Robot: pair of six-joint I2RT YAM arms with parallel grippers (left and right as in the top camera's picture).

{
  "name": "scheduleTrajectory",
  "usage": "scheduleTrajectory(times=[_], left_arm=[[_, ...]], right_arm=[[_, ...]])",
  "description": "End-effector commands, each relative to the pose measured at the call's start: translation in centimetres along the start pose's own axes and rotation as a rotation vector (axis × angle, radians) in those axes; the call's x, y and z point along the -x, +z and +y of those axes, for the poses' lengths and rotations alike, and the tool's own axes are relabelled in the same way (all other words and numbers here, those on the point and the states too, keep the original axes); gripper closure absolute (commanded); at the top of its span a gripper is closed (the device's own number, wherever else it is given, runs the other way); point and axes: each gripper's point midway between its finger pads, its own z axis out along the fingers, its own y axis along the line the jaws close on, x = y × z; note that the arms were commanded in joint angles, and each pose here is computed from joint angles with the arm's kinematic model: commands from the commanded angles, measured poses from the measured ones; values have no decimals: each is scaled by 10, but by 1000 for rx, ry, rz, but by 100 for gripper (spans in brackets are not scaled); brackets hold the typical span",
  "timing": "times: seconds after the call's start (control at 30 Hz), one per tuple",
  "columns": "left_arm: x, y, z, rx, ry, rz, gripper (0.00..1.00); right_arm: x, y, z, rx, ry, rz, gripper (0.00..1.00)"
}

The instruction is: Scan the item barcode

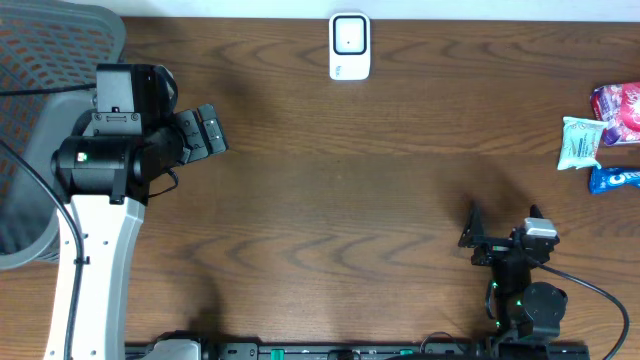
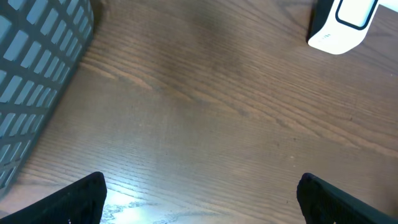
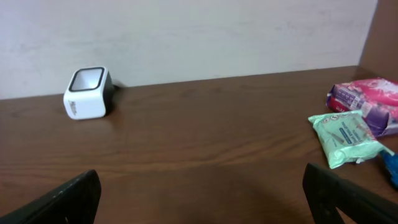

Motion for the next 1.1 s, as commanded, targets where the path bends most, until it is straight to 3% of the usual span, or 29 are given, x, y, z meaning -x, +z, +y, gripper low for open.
scheduleTrajectory(times=[0.0,0.43,0.67,1.07], left_arm=[[1,-1,2,6,-4,-4,2],[1,-1,2,6,-4,-4,2],[1,-1,2,6,-4,-4,2],[1,-1,2,6,-4,-4,2]], right_arm=[[-1,0,2,6,-89,2,1],[-2,0,10,46,-127,3,1],[-2,0,11,47,34,6,1],[-2,-1,14,63,-87,4,1]])
